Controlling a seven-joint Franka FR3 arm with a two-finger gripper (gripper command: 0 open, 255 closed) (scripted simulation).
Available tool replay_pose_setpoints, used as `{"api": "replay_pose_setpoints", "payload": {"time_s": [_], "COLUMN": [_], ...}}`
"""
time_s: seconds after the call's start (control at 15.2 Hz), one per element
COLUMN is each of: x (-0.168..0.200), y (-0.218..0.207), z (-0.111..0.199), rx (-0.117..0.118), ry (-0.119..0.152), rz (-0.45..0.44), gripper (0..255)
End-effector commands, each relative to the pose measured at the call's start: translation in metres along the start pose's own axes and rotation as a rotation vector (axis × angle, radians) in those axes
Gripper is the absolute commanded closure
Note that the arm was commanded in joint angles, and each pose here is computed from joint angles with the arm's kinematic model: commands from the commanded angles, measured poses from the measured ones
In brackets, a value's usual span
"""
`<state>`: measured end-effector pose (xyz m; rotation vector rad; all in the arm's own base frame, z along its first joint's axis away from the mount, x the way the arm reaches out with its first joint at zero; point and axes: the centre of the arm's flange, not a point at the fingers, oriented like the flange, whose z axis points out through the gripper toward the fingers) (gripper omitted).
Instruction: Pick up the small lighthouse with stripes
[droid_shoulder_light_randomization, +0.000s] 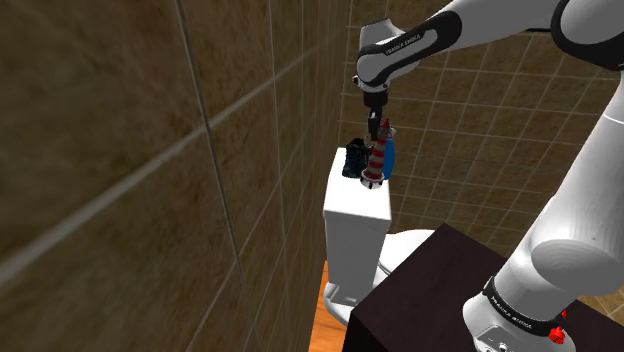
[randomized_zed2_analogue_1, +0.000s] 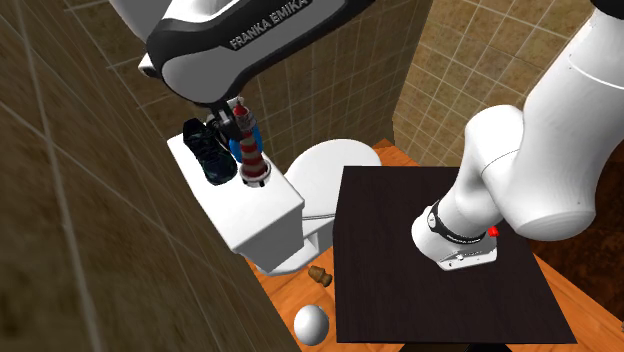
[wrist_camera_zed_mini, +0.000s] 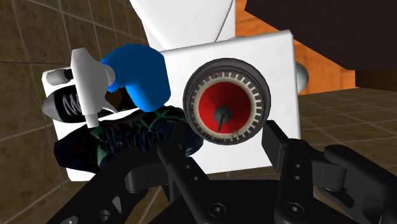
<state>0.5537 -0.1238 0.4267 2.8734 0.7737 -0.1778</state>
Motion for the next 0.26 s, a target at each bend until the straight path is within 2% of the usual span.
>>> {"api": "replay_pose_setpoints", "payload": {"time_s": [0.0, 0.2], "x": [-0.0016, -0.0025], "y": [0.0017, 0.0024], "z": [-0.011, -0.017], "rx": [0.0, 0.0], "ry": [0.0, 0.0], "rz": [0.0, 0.0], "gripper": [255, 255]}}
